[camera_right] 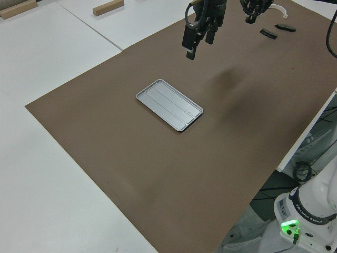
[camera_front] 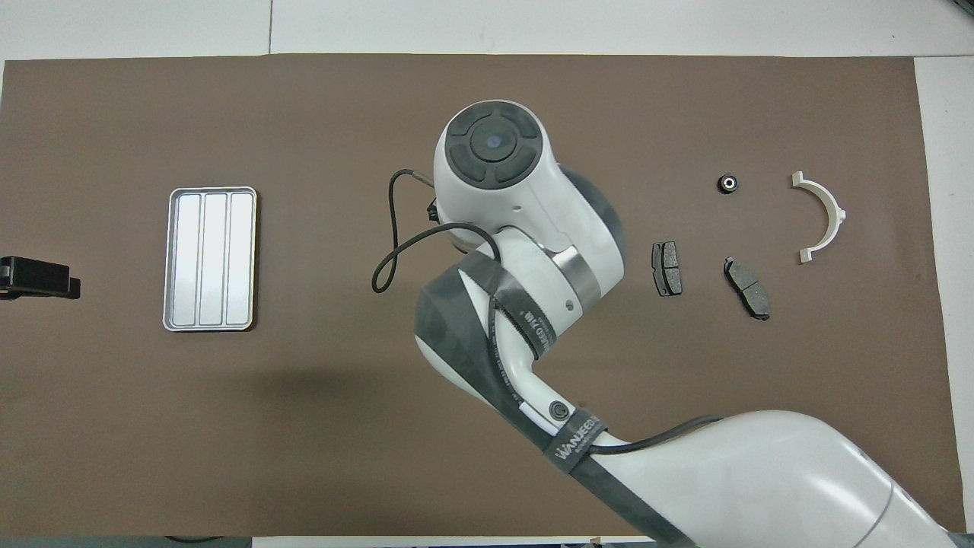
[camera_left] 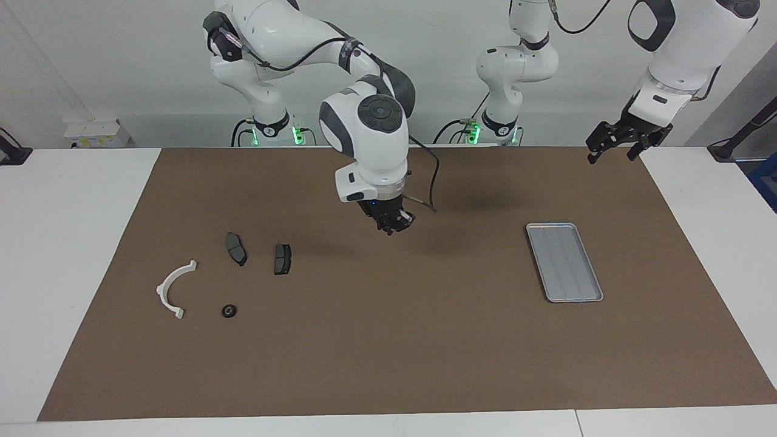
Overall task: Pick bearing gear from pile to tray
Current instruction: 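Carry the gear with the right gripper to the table center and release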
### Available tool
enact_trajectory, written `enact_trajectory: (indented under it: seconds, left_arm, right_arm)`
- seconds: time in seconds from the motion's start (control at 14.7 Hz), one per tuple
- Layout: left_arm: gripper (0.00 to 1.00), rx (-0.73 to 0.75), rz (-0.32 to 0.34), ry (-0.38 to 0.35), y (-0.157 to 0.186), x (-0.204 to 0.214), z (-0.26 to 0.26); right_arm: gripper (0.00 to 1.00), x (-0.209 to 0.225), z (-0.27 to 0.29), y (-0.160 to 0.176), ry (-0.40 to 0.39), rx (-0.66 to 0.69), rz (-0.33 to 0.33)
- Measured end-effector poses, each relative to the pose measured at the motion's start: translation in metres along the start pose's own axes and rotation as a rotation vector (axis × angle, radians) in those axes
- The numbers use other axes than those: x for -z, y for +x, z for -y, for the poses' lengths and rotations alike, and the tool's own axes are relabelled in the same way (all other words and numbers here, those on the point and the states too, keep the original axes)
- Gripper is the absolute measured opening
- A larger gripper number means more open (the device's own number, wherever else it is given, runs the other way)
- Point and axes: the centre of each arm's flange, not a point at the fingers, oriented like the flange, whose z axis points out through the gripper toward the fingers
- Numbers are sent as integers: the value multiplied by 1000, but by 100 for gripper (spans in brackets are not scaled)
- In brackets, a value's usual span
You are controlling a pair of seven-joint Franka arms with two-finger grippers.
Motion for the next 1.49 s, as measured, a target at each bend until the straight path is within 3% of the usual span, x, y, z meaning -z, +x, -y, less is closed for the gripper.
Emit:
enact_trajectory:
  seconds: [0.27,0.47,0.75,1.29,1.36,1.49]
  left_arm:
    - [100,32,2,-1,-3,-4,17]
    - [100,78,-46,2,-3,-7,43]
    - [100,97,-89,6,-5,-20,60]
    - [100,90,-107,9,-4,-20,56]
    - [100,90,-108,9,-4,-20,56]
    - [100,90,-108,10,-4,-20,56]
  right_arm:
    - [24,-82,31,-47,-20,-8,-46]
    - [24,-123,42,-45,11,-8,-54]
    - [24,-134,42,-32,44,-18,-66]
    - [24,-157,36,-29,64,-16,-65]
    - [30,-157,35,-29,63,-17,-65]
    - [51,-158,33,-27,37,-20,-66]
